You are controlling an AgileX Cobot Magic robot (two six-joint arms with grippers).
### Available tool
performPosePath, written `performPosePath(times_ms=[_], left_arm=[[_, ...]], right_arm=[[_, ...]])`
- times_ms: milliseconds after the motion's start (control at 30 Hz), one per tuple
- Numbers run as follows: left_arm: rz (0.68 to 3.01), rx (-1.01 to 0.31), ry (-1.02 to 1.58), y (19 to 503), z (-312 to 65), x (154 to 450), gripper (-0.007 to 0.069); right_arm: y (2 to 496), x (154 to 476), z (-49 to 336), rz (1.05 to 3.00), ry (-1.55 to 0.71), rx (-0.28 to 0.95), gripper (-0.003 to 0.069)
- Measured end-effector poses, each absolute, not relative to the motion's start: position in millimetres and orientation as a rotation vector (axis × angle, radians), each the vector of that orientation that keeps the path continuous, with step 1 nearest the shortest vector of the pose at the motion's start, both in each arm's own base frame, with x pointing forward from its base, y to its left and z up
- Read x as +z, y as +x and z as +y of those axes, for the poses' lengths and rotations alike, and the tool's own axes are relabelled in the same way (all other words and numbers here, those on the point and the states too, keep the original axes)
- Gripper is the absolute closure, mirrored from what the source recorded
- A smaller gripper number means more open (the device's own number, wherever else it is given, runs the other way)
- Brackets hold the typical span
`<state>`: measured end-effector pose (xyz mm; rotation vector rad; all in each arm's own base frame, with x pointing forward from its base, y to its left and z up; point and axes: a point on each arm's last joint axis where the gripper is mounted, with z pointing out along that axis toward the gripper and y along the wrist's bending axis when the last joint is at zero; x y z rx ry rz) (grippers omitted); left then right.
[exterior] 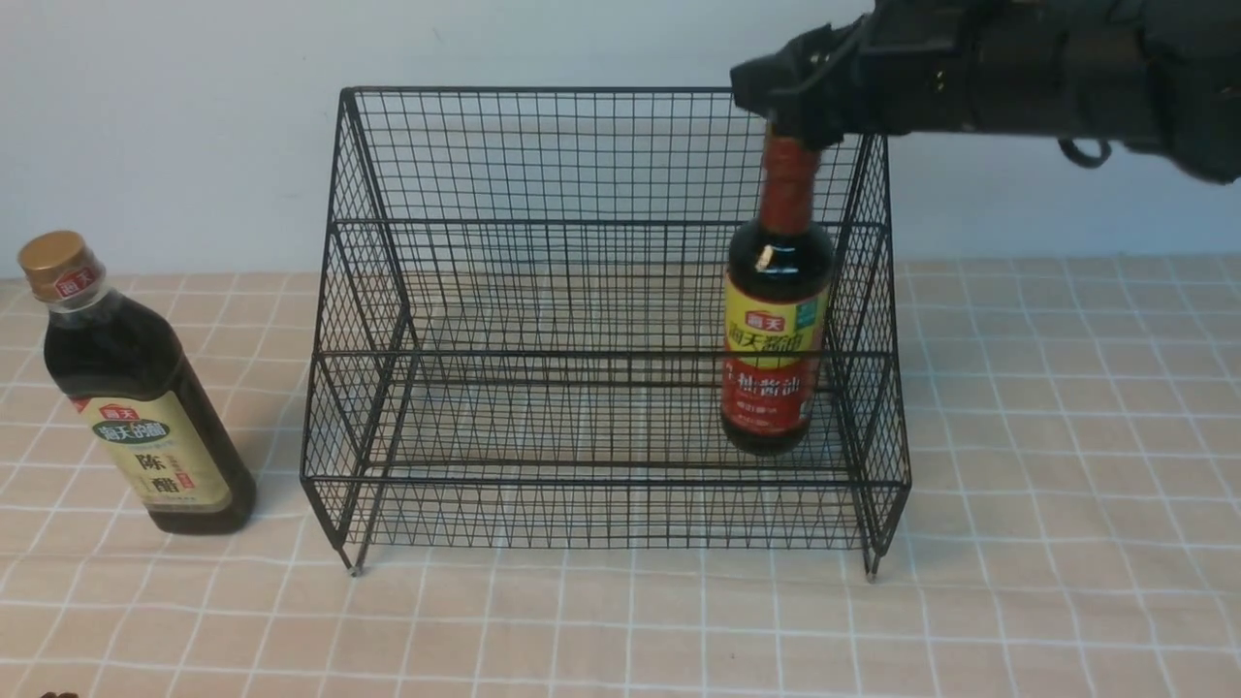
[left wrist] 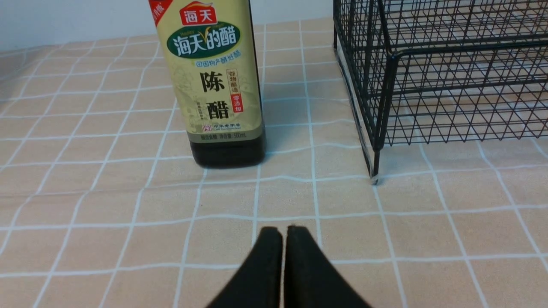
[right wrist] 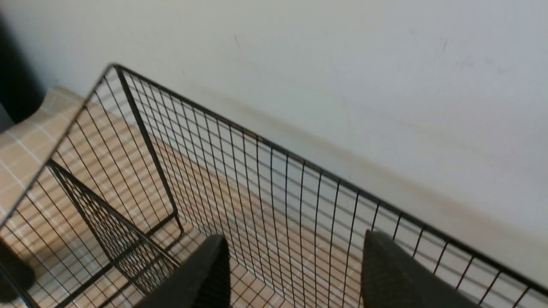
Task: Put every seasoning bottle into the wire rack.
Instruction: Use the right arm to put the condiment bottle back on the shelf, then use the left arm to grab the condiment bottle closest to it
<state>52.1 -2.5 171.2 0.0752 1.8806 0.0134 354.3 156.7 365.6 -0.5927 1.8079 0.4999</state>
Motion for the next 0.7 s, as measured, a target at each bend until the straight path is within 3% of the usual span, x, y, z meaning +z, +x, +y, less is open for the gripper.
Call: performPosePath(times_ms=[167, 300, 500, 600, 700], left_arm=[[1.881, 0.013, 0.075, 52.1, -2.5, 171.2, 0.0632], [1.881, 0.013, 0.075, 52.1, -2.5, 171.2, 0.0632], [1.881, 0.013, 0.075, 52.1, -2.5, 171.2, 0.0632], [1.881, 0.013, 0.075, 52.1, -2.5, 171.2, 0.0632], [1.881, 0.013, 0.075, 52.1, -2.5, 171.2, 0.0632]], right_arm=[[328.1, 403.7, 148.0, 1.706, -0.599, 0.490, 0.0287], [300.4, 434.0, 137.5, 1.614, -0.663, 0.417, 0.0376], [263.7, 464.7, 104.1, 1.540, -0.805, 0.117, 0.0627], [250.6, 475.3, 81.0, 1.560, -0.789, -0.025, 0.0662], [243.4, 480.5, 57.8, 1.645, -0.612, -0.042, 0.0670]])
